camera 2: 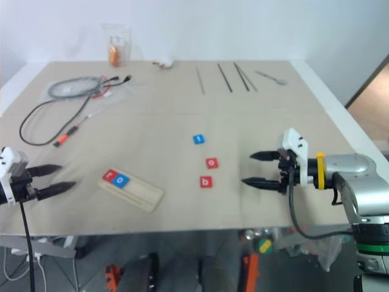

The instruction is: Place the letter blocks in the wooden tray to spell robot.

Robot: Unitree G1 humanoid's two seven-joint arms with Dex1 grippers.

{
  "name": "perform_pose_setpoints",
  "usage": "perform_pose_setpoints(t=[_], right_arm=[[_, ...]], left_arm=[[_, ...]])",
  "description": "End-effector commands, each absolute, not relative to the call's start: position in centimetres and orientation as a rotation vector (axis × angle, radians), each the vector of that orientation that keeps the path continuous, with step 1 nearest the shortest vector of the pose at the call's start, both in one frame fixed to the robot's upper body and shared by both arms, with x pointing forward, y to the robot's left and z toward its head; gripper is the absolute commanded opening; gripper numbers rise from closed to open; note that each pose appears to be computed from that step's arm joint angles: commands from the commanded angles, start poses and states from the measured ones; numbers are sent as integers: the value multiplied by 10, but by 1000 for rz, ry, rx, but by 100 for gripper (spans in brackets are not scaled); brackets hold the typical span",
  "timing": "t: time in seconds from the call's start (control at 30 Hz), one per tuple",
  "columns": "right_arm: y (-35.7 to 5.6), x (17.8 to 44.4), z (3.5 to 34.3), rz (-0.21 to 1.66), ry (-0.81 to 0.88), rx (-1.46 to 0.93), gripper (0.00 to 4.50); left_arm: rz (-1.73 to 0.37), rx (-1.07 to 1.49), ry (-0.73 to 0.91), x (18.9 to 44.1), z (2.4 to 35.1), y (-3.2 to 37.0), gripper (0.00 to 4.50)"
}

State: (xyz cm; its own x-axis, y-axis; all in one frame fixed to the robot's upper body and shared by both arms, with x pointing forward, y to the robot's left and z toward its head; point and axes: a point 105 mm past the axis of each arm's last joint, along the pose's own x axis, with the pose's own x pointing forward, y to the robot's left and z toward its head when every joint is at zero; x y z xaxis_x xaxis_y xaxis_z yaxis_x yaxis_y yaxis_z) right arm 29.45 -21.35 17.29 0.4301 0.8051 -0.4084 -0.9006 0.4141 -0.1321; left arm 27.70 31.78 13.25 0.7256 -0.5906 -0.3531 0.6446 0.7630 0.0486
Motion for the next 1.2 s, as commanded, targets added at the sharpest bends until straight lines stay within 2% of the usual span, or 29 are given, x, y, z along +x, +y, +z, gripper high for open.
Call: perform_pose_setpoints(t=[0.03,0.13,0.37,0.53,0.67,0.8,0.93,1.2], right_arm=[[-209,293,184,1095,262,-372,445],[-207,295,178,1089,266,-365,445],[-205,295,188,1118,249,-370,445],[-179,270,195,1293,250,-363,445],[-154,242,191,1422,254,-368,445],[-135,219,193,1513,244,-327,445],[-128,207,187,1536,271,-306,445],[-127,207,183,1489,281,-281,445]], left_arm=[[-683,214,261,282,153,320,450],[-745,161,202,288,162,314,450],[-990,355,109,286,177,289,450],[-1145,541,171,290,170,282,450],[-1160,610,153,308,176,280,450],[-1222,710,157,314,167,271,450],[-1292,752,162,319,160,258,450],[-1380,795,176,324,150,242,450]])
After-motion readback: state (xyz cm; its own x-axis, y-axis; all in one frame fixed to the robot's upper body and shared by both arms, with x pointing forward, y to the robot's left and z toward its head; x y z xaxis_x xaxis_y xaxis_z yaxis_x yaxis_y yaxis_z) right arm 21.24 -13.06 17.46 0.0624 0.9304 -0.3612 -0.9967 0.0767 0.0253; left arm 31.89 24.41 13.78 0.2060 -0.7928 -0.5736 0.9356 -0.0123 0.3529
